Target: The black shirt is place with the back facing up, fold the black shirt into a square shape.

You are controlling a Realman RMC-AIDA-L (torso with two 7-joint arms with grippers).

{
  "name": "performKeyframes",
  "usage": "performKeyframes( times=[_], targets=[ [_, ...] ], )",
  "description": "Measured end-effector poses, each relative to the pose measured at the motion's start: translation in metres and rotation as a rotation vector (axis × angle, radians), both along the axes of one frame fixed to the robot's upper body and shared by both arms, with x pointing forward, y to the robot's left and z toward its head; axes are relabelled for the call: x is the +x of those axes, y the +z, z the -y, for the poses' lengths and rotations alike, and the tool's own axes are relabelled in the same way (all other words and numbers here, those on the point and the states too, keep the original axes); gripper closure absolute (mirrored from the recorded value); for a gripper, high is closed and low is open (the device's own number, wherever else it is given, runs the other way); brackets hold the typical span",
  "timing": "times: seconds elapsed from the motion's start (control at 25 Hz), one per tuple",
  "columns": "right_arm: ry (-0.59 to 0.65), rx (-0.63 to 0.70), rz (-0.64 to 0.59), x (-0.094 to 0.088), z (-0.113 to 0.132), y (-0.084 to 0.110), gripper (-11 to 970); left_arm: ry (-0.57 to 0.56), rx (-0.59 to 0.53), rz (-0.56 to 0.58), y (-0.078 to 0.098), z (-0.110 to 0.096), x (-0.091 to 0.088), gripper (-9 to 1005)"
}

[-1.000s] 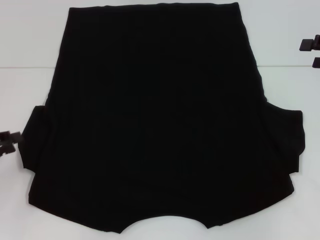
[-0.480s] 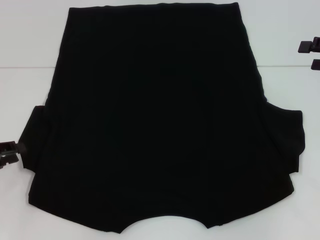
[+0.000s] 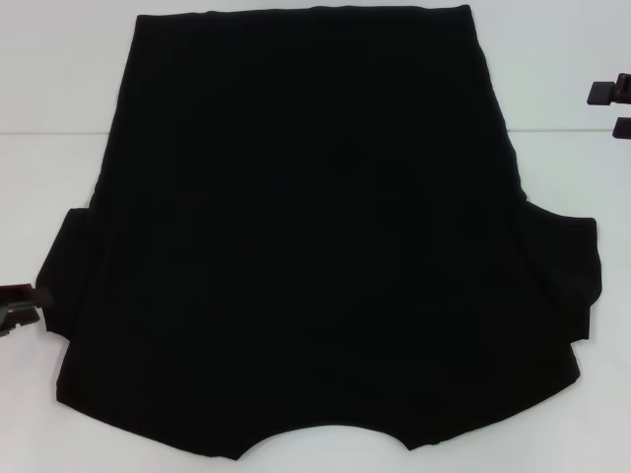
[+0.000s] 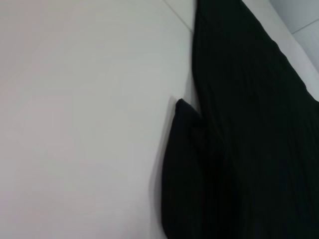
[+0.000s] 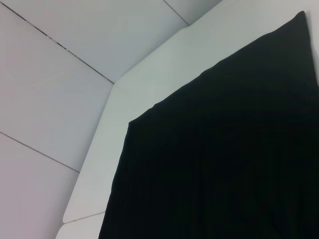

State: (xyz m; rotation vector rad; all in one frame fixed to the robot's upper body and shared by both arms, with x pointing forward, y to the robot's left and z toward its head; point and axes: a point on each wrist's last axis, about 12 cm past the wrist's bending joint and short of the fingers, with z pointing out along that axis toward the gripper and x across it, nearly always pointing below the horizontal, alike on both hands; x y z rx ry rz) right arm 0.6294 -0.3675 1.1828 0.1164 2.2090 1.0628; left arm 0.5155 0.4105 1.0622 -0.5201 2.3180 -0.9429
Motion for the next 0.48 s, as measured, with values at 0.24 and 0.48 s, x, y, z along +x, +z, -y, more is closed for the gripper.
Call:
performKeyframes(
  times=[0.24, 0.48],
  targets=[
    [-0.001, 0.000, -0.001, -0.0006, 0.0007, -0.0005, 76, 0.018, 0.004, -0.010, -0.0050, 0.0016, 0.0016, 628],
    [-0.002, 0.000, -0.002, -0.0008, 0.0011, -0.0007, 76, 0.021, 0.005, -0.016, -0.0071, 0.0035, 0.0036, 629]
  ],
)
